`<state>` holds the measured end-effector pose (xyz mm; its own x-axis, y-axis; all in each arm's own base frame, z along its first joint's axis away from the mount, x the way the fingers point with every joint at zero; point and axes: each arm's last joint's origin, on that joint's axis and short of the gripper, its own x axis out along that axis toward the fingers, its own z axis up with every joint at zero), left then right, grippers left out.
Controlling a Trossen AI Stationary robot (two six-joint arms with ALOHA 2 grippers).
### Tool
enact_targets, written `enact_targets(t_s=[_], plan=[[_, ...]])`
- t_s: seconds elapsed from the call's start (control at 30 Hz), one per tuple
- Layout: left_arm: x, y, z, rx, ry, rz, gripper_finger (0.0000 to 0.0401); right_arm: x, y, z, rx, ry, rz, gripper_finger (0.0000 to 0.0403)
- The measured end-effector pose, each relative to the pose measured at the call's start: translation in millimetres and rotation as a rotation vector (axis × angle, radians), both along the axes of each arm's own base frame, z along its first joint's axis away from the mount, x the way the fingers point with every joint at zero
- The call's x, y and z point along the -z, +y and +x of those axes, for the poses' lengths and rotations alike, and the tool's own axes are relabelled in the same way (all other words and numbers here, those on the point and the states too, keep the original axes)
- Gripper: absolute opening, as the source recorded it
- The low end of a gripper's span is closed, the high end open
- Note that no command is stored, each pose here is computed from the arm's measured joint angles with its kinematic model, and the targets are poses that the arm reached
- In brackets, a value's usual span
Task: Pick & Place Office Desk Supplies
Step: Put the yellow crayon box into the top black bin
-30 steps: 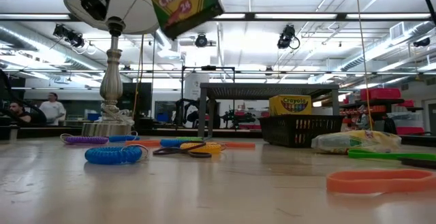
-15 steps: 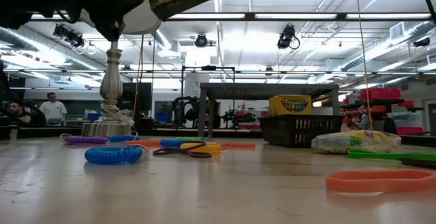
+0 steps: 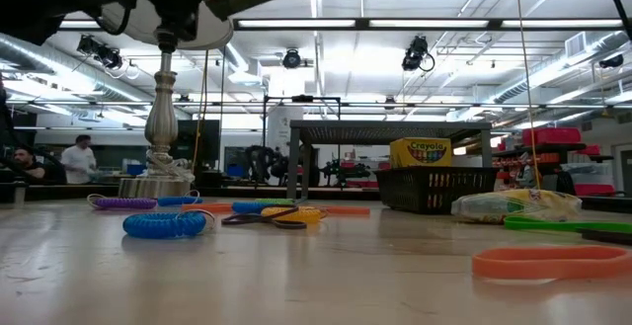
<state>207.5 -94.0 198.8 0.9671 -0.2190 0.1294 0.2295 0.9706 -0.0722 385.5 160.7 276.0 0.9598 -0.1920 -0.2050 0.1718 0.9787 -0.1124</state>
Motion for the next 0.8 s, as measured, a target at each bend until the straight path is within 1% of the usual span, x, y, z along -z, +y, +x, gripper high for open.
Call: enact_targets(t_s=[0.17, 0.27, 0.33, 0.4, 0.57, 0.6, 0.77, 0.8], plan=[[1, -1, 17, -0.014, 0.006, 0.041, 0.0293, -1, -3, 1, -0.003, -0.005, -0.001, 0.0096], [4, -1, 23, -0.027, 0.016, 0.059, 0.0281, -1, -3, 1, -0.003, -0.004, -0.002, 0.0096], [6, 0, 24, -0.042, 0.014, 0.061, 0.0261, -1, -2, 1, -0.009, -0.003, -0.003, 0.0096], [5, 1, 24, -0.059, 0.012, 0.067, 0.0228, -1, -2, 1, -0.017, -0.002, -0.004, 0.0096], [5, 1, 24, -0.065, 0.004, 0.092, 0.0112, 0, -2, 1, -0.014, 0.0, -0.001, 0.0096], [5, 1, 24, -0.065, 0.003, 0.098, 0.0104, 0, -2, 1, -0.012, 0.002, -0.003, 0.0096], [7, 1, 25, -0.073, 0.017, 0.111, 0.0105, 0, -3, -1, -0.019, 0.03, -0.015, 0.0096], [7, 1, 25, -0.078, 0.025, 0.112, 0.0105, -1, -3, -2, -0.023, 0.037, -0.021, 0.0105]])
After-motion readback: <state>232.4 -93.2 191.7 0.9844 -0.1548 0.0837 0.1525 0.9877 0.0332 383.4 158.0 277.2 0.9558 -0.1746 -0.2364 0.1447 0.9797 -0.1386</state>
